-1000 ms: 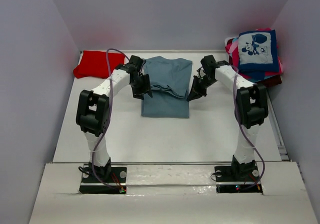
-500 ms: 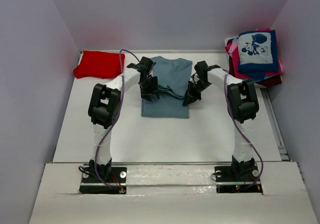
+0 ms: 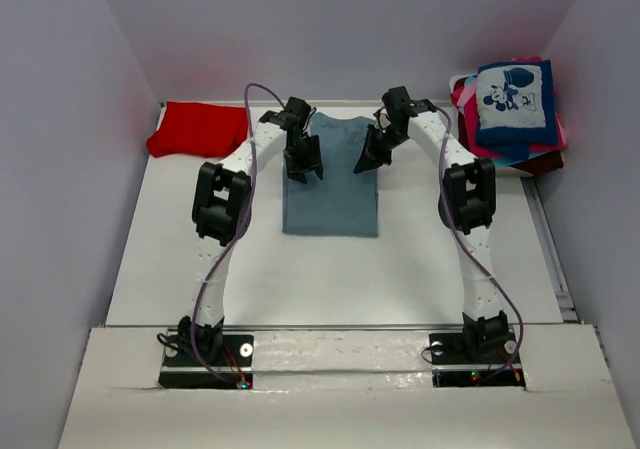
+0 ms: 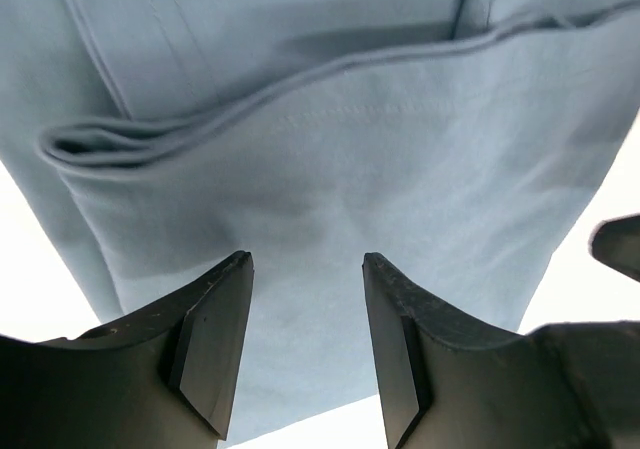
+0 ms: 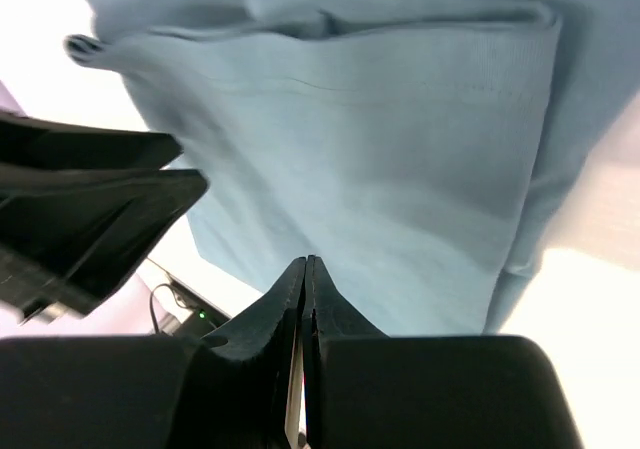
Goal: Fold and stack the t-shirts
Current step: Fold the folded rectangular tshirt in 1/3 of the way
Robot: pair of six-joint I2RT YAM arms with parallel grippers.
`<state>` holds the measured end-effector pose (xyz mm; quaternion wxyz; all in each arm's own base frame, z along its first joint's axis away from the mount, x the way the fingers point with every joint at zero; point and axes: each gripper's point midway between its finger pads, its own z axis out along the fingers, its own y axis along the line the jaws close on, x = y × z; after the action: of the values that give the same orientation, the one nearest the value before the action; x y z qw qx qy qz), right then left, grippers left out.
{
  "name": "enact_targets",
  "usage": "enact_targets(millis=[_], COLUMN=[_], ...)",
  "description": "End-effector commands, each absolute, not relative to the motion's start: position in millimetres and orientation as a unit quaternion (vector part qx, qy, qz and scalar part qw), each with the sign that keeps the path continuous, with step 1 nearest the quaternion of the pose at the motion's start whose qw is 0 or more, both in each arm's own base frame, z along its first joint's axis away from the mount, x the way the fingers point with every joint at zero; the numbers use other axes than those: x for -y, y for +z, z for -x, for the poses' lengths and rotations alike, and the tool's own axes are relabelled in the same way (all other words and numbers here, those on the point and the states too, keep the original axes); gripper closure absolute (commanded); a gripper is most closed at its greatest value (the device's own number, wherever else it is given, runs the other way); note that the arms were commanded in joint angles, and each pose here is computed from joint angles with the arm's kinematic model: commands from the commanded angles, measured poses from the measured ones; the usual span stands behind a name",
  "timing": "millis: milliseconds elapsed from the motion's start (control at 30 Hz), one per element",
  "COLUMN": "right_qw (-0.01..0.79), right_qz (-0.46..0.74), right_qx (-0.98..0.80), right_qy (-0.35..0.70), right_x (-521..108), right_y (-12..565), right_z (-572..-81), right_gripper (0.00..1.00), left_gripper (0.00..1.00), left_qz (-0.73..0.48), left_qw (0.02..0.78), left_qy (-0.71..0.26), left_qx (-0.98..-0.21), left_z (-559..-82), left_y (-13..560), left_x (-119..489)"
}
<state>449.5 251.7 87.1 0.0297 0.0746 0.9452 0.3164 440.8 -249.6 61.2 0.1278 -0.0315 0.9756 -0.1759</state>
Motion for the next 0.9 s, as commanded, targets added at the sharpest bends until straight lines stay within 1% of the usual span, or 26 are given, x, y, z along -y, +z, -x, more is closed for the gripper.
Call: enact_targets(millis=[0,100,500,667,733,867], right_qw=[0.029,0.022,-0.025,-0.023,-0.017,0.011], right_qz=[-0.077,-0.095,-0.101,-0.096,-0.094,-0.08], right_qx=[-0.946,-0.945,-0.952,-0.954,-0.954,-0.955], right_qy=[0.314,0.313,0.289,0.284,0.286,0.287], right_x=[-250.0,-242.1,-234.0,-231.9,-232.1,-230.1], right_y=[97.4,84.4,23.5,22.3,27.8,51.8], right_z=[-455.9,-461.8,-438.8,-438.3,-440.0,-442.9], right_gripper=[0.93,0.93,0.93,0.92,0.91,0.83], left_gripper=[0.41,0.41,0.42,0.42,0.42,0.42], left_qz=[0.046,0.053,0.09,0.092,0.09,0.08], left_qw=[0.141,0.144,0.135,0.128,0.137,0.162], left_qy=[-0.167,-0.167,-0.159,-0.157,-0.158,-0.164], left_qx=[-0.975,-0.974,-0.974,-0.975,-0.974,-0.97], left_z=[-458.3,-465.3,-478.6,-476.4,-477.1,-475.6], left_y=[72.1,69.5,41.5,35.9,43.7,67.6], left_x=[230.8,227.3,216.5,216.2,215.5,213.2])
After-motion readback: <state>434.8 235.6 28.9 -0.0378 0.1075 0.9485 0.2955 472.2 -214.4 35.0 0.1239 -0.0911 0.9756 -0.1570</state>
